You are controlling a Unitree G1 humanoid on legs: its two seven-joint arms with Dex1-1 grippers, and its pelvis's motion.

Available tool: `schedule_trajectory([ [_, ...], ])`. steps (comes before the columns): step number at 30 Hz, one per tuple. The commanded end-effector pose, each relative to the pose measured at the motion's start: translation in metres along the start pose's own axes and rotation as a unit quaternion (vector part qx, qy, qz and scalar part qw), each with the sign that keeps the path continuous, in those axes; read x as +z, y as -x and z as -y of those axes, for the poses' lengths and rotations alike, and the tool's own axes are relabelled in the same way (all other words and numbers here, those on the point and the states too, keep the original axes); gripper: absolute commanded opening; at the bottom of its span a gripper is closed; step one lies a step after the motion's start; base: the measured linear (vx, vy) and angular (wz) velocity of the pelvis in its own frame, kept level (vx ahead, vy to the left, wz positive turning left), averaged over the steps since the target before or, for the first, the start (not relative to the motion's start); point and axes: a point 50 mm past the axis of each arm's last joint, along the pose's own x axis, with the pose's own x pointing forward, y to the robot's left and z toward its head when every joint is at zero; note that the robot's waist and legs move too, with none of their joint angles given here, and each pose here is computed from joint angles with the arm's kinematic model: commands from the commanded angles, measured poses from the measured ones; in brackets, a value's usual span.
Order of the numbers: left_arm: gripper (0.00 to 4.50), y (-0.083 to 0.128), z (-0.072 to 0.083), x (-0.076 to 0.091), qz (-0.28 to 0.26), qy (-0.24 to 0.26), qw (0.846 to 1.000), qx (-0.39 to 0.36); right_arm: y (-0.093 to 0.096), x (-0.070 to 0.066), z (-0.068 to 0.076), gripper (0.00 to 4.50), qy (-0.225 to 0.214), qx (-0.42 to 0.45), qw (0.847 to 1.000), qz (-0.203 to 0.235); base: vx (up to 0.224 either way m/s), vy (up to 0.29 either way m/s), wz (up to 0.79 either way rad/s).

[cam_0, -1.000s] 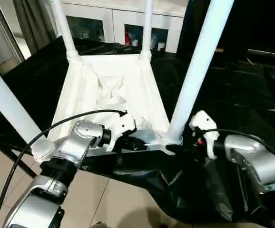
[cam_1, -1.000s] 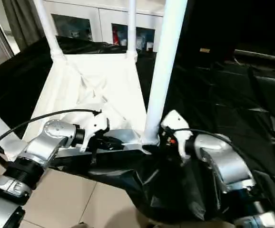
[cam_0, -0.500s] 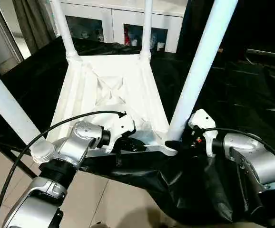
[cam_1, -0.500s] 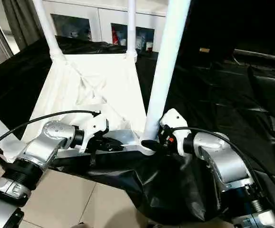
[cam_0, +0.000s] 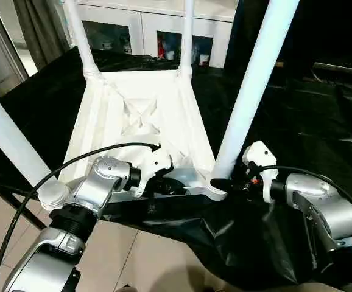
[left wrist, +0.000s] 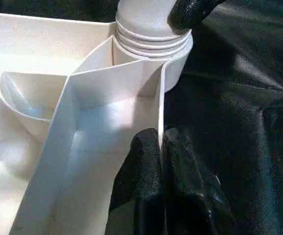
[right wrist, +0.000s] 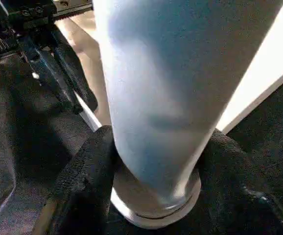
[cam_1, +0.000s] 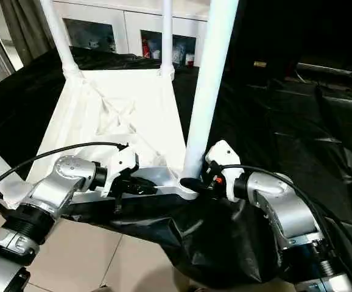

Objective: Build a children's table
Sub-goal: Rotate leg to tighten

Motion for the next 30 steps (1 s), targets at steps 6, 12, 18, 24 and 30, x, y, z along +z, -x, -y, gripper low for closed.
schedule_trajectory([
  [6, 0.0, -0.021, -0.018, 0.025, 0.016, 0.001, 0.993, 0.115, -0.018, -0.028, 0.017, 2.09, -0.084, -0.163, 0.983, -0.023, 0.0, 0.0, 0.0],
  [12, 0.0, -0.055, -0.032, 0.042, 0.014, 0.057, 0.967, 0.249, -0.052, -0.036, 0.014, 2.07, -0.192, -0.302, 0.934, -0.016, 0.0, 0.0, 0.0],
  [18, 0.0, -0.072, -0.032, 0.061, 0.029, 0.042, 0.961, 0.27, -0.078, -0.014, 0.011, 2.07, -0.203, -0.331, 0.921, 0.027, 0.0, 0.0, 0.0],
  [24, 0.0, -0.068, -0.028, 0.061, 0.048, 0.01, 0.975, 0.216, -0.069, 0.002, 0.017, 2.77, -0.147, -0.285, 0.944, 0.075, 0.0, 0.0, 0.0],
  [30, 0.0, -0.054, -0.023, 0.056, 0.061, -0.033, 0.986, 0.151, -0.04, 0.01, 0.026, 3.17, -0.071, -0.212, 0.972, 0.066, 0.0, 0.0, 0.0],
])
